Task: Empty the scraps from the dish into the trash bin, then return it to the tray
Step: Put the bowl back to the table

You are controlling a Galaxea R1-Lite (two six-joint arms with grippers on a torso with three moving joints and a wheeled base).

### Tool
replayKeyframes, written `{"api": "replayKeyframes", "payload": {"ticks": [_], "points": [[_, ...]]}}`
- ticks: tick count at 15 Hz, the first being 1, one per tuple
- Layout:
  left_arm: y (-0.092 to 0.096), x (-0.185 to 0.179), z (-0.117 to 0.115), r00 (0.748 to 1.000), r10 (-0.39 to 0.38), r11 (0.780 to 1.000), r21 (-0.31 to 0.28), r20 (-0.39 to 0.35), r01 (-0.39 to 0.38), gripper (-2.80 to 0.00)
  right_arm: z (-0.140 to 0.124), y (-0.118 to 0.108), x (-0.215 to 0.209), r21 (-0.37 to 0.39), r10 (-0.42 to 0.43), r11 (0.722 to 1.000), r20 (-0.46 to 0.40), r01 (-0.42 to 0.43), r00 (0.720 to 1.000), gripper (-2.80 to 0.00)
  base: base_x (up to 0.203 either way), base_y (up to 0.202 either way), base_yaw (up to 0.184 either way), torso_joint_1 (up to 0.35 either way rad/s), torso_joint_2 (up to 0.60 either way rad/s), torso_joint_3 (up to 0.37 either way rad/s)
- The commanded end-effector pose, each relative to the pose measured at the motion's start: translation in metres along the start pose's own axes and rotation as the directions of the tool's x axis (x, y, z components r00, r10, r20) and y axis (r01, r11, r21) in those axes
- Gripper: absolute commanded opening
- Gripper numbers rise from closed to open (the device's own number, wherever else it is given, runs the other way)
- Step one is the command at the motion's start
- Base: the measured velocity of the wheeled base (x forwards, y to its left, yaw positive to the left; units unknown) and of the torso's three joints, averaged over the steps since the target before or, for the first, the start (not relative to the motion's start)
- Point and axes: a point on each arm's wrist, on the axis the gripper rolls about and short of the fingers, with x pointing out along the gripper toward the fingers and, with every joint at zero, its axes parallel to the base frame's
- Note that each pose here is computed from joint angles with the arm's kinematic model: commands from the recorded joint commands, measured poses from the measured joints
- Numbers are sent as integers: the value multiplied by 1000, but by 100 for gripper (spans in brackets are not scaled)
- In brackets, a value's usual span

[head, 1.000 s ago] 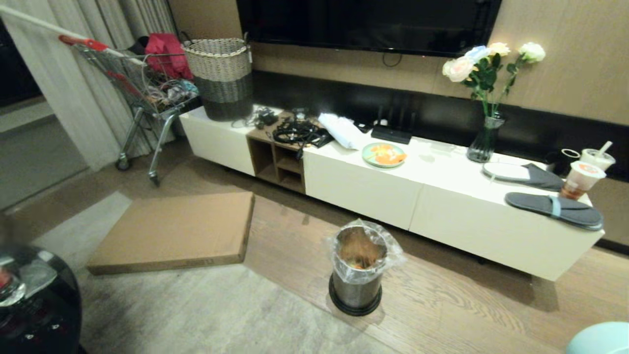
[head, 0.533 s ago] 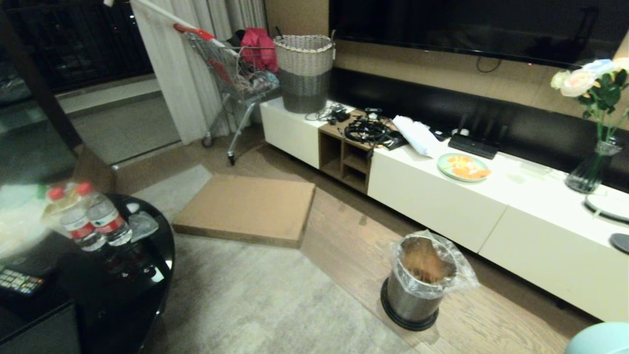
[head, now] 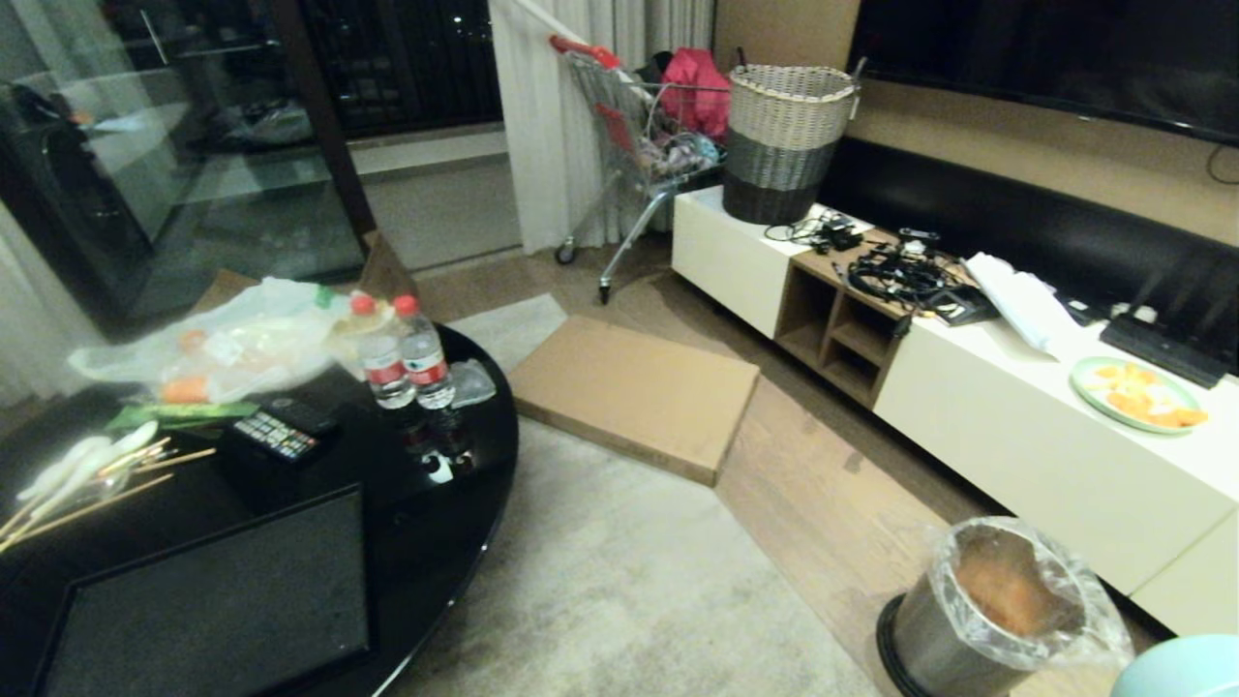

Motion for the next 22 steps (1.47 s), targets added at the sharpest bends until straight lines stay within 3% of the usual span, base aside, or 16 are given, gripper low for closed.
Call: {"api": "replayKeyframes", "payload": {"ticks": [1, 22], "points": [[0, 0, 0, 1000, 1, 1000, -1, 1, -1, -280, 0, 0, 0, 0, 1, 1000, -1, -1, 1000, -280, 0, -9, 169, 2, 5, 1], [0, 0, 0, 1000, 1, 1000, -2, 1, -1, -280, 0, 0, 0, 0, -1, 1000, -1, 1, 1000, -280, 0, -8, 163, 2, 2, 3]]}}
